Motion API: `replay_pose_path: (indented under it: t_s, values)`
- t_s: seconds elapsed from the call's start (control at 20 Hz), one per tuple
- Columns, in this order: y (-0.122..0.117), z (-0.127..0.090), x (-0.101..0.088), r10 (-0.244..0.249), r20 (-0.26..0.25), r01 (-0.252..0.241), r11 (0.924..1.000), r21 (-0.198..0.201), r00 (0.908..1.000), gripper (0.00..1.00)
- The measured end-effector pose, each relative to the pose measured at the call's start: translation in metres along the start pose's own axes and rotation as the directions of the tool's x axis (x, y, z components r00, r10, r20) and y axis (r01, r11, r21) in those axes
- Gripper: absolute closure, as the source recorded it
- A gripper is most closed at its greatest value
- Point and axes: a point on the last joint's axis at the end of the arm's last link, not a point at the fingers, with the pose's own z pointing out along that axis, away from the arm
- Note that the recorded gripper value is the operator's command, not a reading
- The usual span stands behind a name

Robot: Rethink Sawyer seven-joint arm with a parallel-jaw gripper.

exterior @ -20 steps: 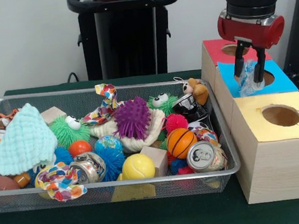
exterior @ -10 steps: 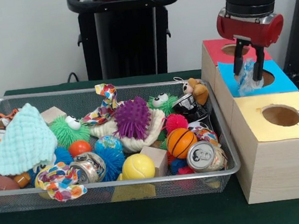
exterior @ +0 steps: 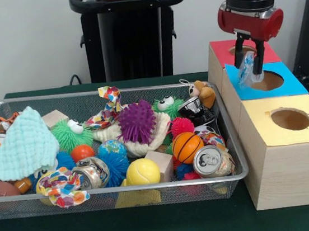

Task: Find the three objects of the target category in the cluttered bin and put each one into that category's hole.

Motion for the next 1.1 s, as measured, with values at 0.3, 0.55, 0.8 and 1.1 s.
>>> replay_pose_path:
  t_s: [0.3, 0.55, 0.8, 1.1]
  values:
    - [-0.01, 0.0, 0.01, 0.002, -0.013, -0.002, 0.9999, 0.014, 0.9999, 1.0]
    - [-0.008, 0.0, 0.015, -0.002, -0.006, 0.002, 1.0, 0.007, 1.0, 1.0]
    - [0.001, 0.003, 0.028, -0.01, 0.002, 0.01, 0.9999, -0.006, 0.9999, 1.0]
    - [0.011, 0.012, 0.046, -0.024, 0.005, 0.024, 0.9996, -0.011, 0.9997, 1.0]
